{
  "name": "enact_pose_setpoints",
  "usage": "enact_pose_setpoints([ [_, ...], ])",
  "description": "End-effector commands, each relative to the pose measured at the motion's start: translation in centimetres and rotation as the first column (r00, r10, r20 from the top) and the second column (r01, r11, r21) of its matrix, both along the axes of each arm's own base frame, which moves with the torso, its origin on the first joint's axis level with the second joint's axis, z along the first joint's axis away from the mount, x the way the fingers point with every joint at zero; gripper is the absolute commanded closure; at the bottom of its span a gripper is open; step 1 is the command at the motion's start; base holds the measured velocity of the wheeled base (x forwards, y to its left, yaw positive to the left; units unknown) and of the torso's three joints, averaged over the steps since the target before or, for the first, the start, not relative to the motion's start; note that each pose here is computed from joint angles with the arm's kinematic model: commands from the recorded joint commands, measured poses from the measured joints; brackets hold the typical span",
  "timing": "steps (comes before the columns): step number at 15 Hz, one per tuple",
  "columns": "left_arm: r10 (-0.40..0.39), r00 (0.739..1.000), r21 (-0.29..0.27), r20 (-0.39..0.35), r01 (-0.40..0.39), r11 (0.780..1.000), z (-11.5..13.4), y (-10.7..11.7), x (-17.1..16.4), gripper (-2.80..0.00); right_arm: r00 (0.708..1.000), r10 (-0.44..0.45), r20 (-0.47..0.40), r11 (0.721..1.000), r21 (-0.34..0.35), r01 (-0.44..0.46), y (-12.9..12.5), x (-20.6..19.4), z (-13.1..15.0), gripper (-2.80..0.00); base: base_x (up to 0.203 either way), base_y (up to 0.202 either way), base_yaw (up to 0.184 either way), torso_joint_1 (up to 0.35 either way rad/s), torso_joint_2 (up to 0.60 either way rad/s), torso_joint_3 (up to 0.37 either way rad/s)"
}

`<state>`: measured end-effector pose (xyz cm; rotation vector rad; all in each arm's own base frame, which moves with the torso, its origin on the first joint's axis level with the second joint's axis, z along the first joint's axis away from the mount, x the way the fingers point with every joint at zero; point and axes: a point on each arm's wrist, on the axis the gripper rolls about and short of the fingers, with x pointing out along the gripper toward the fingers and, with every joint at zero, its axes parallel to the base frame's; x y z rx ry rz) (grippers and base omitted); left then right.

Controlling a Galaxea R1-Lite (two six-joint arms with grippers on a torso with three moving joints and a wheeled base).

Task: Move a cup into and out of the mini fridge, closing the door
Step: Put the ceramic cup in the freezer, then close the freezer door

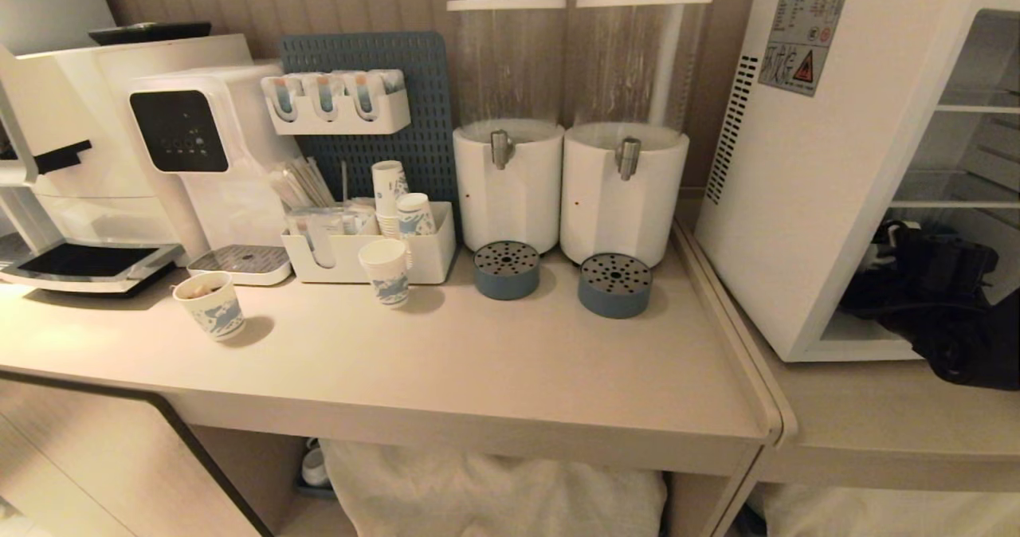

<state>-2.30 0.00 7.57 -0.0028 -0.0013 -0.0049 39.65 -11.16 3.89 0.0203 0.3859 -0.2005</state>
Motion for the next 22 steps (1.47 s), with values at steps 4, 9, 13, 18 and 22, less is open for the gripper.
enact_pose_setpoints([
  [4,0.0,1.0,0.0,-0.001,0.0,1.0,0.0,0.0,0.0,0.0,0.999,0.029,0.03,1.0,0.007,-0.029,0.7,-2.0,2.5,-2.8,0.0,0.0,0.0,0.0,0.0,0.0],
  [9,-0.001,1.0,0.0,-0.001,0.001,1.0,0.0,0.0,0.0,0.0,0.999,0.029,0.036,1.0,0.011,-0.029,1.1,-3.7,3.8,-2.8,0.0,0.0,0.0,0.0,0.0,0.0],
  [13,0.0,1.0,0.0,-0.001,0.0,1.0,0.0,0.0,0.0,0.0,0.997,0.052,0.057,0.998,0.032,-0.053,1.8,-6.1,5.6,-2.8,0.0,0.0,0.0,0.0,0.0,0.0],
  [18,0.0,1.0,0.0,-0.001,0.0,1.0,0.0,0.0,0.0,0.0,0.995,0.067,0.072,0.996,0.06,-0.071,2.1,-8.2,6.7,-2.8,0.0,0.0,0.0,0.0,0.0,0.0],
  [22,-0.001,1.0,0.0,-0.003,0.001,1.0,0.0,0.0,0.0,0.0,0.989,0.091,0.113,0.993,0.065,-0.099,2.8,-10.9,8.7,0.0,0.0,0.0,0.0,0.0,0.0,0.0],
])
